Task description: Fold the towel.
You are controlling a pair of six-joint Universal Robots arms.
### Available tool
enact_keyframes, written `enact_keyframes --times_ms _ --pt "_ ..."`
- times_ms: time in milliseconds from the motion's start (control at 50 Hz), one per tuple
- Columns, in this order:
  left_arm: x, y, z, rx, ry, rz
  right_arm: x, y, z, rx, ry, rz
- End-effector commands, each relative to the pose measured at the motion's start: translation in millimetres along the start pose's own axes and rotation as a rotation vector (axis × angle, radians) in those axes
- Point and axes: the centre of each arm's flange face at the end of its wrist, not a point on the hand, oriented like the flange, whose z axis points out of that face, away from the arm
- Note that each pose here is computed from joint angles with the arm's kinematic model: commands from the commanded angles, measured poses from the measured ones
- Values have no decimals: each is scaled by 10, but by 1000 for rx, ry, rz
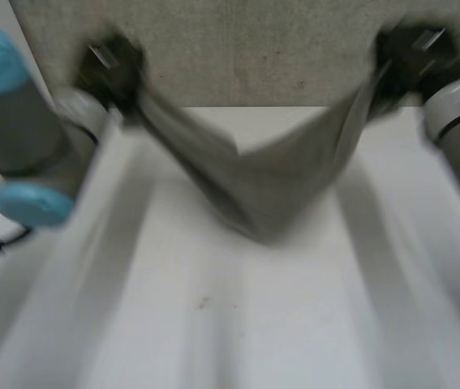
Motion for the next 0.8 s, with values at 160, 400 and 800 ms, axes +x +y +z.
enact_keyframes --times_ms 160,400,800 --pt "-163 61 -170 -2 25 -89 -93 228 -198 -108 -170 -213" --pt "148 1288 -792 -447 174 -72 -394 1221 -486 -457 -371 -329" --pt "102 897 -1277 -450 202 4 -213 719 -1556 -879 -794 -597"
